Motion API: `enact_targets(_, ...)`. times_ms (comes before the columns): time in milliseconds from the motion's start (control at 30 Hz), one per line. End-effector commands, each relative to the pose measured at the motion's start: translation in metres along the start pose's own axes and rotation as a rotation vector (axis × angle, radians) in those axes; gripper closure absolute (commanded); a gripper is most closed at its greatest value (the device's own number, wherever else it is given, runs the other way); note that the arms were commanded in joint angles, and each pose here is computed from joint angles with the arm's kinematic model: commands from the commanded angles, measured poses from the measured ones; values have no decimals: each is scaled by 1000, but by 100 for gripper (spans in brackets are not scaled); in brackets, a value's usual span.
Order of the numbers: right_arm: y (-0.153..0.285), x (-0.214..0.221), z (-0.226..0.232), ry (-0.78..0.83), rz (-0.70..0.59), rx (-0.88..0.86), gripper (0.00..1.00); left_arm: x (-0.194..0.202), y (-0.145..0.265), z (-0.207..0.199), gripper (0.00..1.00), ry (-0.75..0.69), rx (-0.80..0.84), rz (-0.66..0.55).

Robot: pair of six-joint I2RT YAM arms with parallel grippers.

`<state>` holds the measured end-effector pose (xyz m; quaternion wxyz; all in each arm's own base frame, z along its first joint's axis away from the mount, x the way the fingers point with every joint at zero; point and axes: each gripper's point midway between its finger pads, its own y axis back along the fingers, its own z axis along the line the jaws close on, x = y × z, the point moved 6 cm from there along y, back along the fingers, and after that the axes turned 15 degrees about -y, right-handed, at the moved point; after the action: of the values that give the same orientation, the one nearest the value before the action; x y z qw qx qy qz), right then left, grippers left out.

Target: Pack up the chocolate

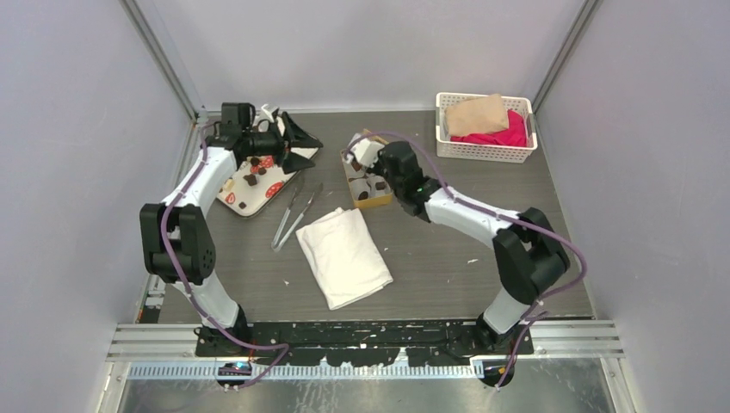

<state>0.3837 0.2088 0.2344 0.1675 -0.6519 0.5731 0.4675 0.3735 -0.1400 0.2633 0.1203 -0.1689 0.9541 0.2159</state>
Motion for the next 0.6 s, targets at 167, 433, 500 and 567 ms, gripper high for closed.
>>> enact_targets(167,4,-35,-9,273,-278,298,99,-17,-36,-42,29,72,89,41)
enact_targets(433,24,-43,7,322,-342,314,99,-22,-57,-32,28,108,66,150)
enact_targets(500,26,-42,9,333,-342,321,99,-20,-62,-36,28,97,85,164)
enact_targets(567,29,-44,11,339,-352,325,99,-18,-66,-39,28,99,107,170)
